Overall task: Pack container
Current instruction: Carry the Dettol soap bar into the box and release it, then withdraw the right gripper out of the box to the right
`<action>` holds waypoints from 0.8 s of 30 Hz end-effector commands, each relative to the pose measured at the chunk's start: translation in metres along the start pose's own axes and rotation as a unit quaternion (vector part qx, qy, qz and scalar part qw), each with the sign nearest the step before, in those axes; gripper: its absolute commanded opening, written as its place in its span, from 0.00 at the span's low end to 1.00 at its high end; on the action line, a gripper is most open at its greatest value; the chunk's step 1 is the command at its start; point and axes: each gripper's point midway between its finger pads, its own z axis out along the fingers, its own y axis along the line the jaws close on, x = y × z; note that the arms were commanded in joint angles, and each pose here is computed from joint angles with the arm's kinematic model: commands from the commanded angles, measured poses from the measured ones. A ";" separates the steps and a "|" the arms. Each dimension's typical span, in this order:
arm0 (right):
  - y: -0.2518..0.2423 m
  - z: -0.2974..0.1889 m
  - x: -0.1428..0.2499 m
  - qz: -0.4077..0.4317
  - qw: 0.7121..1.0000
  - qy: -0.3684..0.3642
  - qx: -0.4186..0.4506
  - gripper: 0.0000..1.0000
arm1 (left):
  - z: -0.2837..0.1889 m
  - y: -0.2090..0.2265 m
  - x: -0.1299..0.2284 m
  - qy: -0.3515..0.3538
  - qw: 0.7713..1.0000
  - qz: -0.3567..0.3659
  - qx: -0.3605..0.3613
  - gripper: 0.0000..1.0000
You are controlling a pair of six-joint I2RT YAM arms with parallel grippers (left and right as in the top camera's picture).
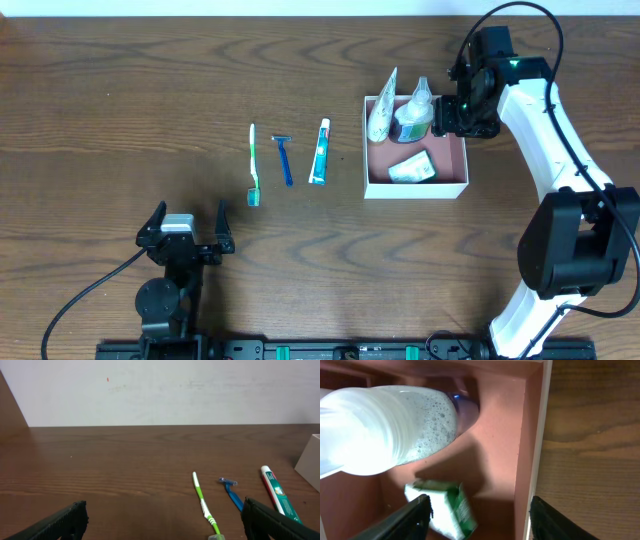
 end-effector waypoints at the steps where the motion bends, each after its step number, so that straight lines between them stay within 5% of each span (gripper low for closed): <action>1: -0.008 -0.003 -0.004 0.008 1.000 -0.005 0.009 0.67 | 0.001 -0.002 0.015 0.021 1.000 0.003 0.006 0.98; 12: -0.110 -0.060 -0.035 0.156 0.980 -0.071 0.100 0.91 | 0.001 -0.002 0.015 0.021 1.000 0.003 0.006 0.98; 15: -0.149 -0.068 -0.037 0.253 0.958 -0.095 0.098 0.99 | 0.001 -0.002 0.015 0.021 1.000 0.003 0.006 0.98; 24: -0.207 -0.050 0.002 0.482 0.873 -0.067 0.034 0.99 | 0.001 -0.002 0.015 0.021 1.000 0.003 0.006 0.98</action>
